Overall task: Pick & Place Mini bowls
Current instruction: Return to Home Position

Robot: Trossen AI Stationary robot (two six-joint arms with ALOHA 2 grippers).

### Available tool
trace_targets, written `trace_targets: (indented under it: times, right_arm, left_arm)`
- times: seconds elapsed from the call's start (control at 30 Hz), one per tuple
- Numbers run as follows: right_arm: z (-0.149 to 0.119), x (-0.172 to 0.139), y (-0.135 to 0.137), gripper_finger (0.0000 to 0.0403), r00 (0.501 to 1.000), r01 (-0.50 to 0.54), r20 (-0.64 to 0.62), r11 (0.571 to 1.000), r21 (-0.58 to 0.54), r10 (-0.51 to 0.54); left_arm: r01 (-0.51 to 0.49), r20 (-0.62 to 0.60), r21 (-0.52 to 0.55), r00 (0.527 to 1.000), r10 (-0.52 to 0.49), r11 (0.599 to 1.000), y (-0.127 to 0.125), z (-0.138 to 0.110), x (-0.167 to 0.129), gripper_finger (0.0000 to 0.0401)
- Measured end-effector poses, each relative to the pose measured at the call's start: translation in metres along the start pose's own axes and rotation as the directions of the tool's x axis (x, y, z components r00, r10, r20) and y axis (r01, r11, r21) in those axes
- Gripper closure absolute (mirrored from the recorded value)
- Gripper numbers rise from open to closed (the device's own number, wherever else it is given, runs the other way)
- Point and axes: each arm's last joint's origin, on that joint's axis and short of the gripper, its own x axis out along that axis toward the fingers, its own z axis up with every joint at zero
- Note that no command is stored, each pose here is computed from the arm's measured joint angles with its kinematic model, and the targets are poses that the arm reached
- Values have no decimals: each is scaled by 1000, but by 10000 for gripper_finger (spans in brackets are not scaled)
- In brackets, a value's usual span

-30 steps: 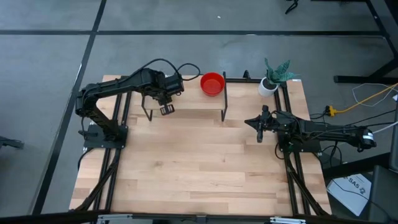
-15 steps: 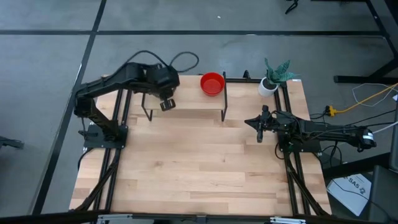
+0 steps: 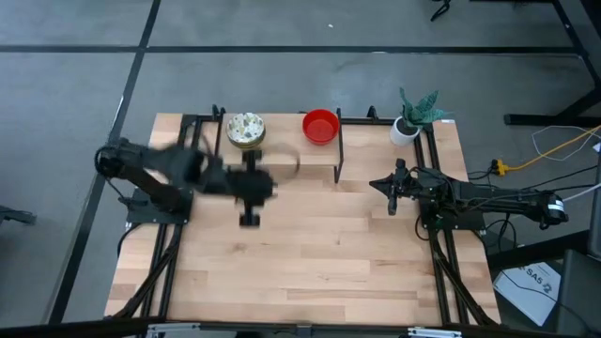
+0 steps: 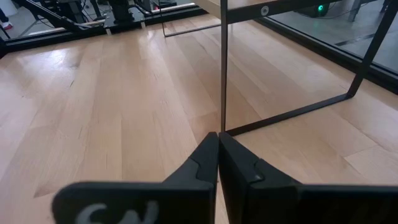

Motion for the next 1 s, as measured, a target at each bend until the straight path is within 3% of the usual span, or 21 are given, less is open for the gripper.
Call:
trace_targets:
  times: [0.07, 0.13, 0.23, 0.3, 0.37, 0.53, 0.67, 0.87, 1.0]
  right_arm:
    - [0, 0, 0, 389, 1000, 0, 1, 1000, 0, 0]
    - [0, 0, 0, 389, 1000, 0, 0, 1000, 0, 0]
    - [0, 0, 0, 389, 1000, 0, 0, 1000, 0, 0]
    - [0, 0, 0, 389, 1000, 0, 1, 1000, 0, 0]
    - [0, 0, 0, 389, 1000, 0, 0, 1000, 0, 0]
    - [0, 0, 0, 389, 1000, 0, 0, 1000, 0, 0]
    - [0, 0, 0, 389, 1000, 0, 0, 1000, 0, 0]
    - [0, 0, 0, 389, 1000, 0, 0, 1000, 0, 0]
    - [0, 0, 0, 389, 1000, 0, 0, 1000, 0, 0]
  left_arm:
    - [-24, 54, 48, 998, 22, 999, -27, -14, 13, 303]
    - [-20, 133, 27, 991, 16, 999, -47, -34, 28, 302]
    - [146, 267, -2, 953, -140, 989, -64, -70, 55, 299]
    - [262, 362, -4, 900, -243, 965, -66, -97, 68, 299]
    - [316, 462, -21, 844, -271, 948, -61, -123, 76, 301]
    - [289, 607, -99, 776, -173, 952, -39, -185, 80, 302]
    - [231, 630, -189, 774, -63, 954, -20, -224, 81, 299]
    - [202, 662, -262, 749, 23, 944, 1, -271, 88, 303]
    - [187, 701, -269, 711, 60, 945, 9, -290, 90, 301]
